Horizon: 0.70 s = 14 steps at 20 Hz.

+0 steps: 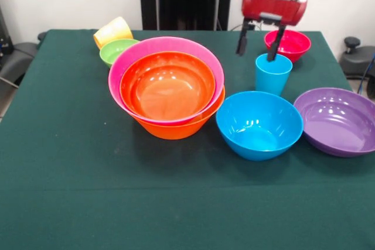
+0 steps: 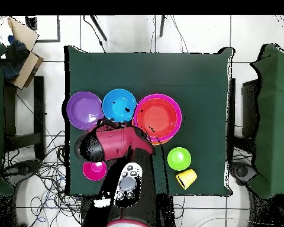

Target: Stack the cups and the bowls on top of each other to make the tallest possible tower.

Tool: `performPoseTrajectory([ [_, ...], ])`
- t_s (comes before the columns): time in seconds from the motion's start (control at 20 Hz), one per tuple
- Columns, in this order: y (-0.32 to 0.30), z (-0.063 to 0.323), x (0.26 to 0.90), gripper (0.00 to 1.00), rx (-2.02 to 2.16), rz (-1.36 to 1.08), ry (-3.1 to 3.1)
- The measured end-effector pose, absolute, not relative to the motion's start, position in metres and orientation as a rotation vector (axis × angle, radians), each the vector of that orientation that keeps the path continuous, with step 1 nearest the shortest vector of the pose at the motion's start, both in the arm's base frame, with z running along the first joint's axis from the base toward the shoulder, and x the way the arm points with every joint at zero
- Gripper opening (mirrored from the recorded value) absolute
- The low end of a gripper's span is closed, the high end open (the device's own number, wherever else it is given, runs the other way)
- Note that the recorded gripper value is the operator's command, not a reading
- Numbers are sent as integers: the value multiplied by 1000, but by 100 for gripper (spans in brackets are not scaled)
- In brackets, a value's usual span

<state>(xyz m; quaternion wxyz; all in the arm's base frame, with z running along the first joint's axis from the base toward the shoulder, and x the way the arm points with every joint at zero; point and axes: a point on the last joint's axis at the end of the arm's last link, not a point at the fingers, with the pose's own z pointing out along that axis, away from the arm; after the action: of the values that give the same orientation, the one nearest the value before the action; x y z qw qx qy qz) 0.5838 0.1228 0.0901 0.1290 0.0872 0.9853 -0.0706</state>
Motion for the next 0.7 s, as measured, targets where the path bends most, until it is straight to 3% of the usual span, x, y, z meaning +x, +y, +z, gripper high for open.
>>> performPoseTrajectory([
  [0.7,92,57,587,100,291,-253,2866],
])
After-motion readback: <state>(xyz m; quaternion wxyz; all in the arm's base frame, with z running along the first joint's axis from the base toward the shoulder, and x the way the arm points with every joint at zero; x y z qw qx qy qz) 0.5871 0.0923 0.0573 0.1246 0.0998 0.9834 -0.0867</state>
